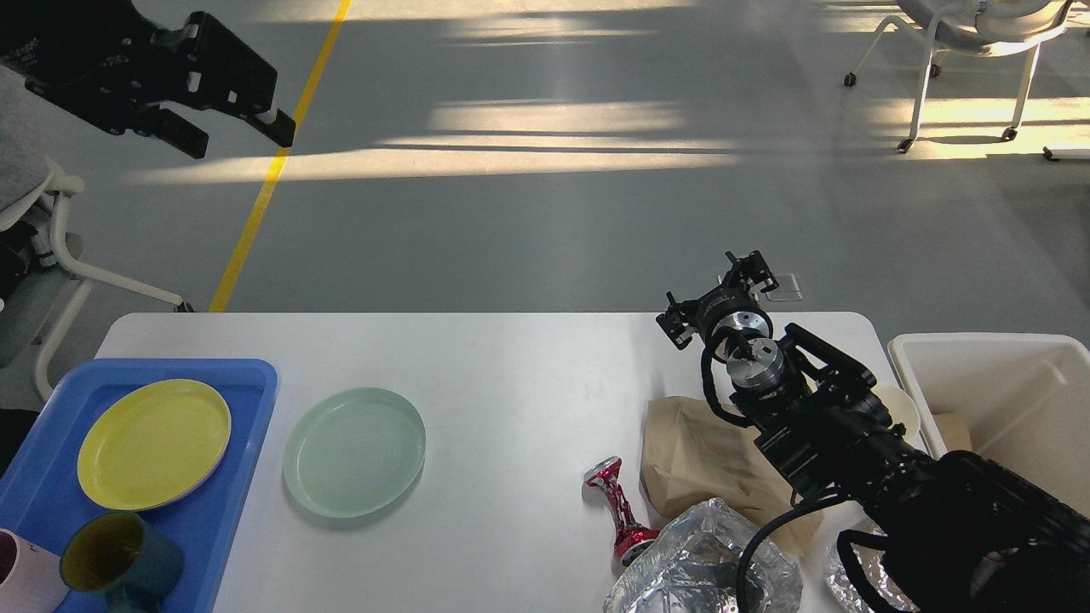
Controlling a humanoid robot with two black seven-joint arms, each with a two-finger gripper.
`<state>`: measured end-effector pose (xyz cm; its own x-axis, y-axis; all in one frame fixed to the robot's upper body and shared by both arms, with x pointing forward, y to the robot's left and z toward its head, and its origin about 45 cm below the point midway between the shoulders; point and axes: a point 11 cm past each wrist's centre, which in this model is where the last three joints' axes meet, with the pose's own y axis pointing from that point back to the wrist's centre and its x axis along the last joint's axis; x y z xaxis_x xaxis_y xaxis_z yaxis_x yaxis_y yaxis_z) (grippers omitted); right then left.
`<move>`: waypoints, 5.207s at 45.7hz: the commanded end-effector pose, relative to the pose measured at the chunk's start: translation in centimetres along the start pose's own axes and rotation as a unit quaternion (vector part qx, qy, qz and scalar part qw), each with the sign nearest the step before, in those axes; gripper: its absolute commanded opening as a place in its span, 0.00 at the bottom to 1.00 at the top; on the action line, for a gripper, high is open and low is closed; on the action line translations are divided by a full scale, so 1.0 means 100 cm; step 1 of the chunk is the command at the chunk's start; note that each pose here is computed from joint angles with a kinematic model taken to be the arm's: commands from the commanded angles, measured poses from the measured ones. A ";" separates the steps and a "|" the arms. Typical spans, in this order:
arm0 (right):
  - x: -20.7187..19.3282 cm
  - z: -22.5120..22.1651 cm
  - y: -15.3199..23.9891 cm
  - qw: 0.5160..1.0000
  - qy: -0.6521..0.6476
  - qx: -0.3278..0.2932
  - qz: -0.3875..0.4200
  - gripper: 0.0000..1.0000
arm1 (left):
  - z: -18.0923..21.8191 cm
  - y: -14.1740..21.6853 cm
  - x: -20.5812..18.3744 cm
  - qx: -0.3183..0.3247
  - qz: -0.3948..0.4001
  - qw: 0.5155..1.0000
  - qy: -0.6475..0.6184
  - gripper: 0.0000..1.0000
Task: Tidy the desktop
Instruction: 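Raise the left gripper away from the placed cup, then move the left gripper to the pale green plate's rim, then grasp the pale green plate rim with the left gripper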
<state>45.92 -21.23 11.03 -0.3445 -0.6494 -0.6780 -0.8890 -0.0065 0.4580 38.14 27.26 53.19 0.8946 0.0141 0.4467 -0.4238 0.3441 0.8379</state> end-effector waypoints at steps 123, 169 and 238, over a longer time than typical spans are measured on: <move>0.000 0.000 0.000 1.000 0.000 0.000 0.000 1.00 | -0.232 -0.312 -0.282 0.150 0.026 0.958 0.242 0.49; 0.000 0.000 0.000 1.000 0.000 0.000 0.001 1.00 | -0.217 -0.330 -0.298 0.182 -0.008 0.946 0.268 0.00; 0.000 0.000 0.000 1.000 0.000 0.000 0.001 1.00 | -0.202 -0.300 -0.266 0.174 -0.066 0.950 0.249 0.47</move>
<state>45.92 -21.23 11.03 -0.3442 -0.6493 -0.6781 -0.8891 -0.0067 0.4578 30.51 35.84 10.70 0.8586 0.4713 0.2017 -0.2530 0.0472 0.9663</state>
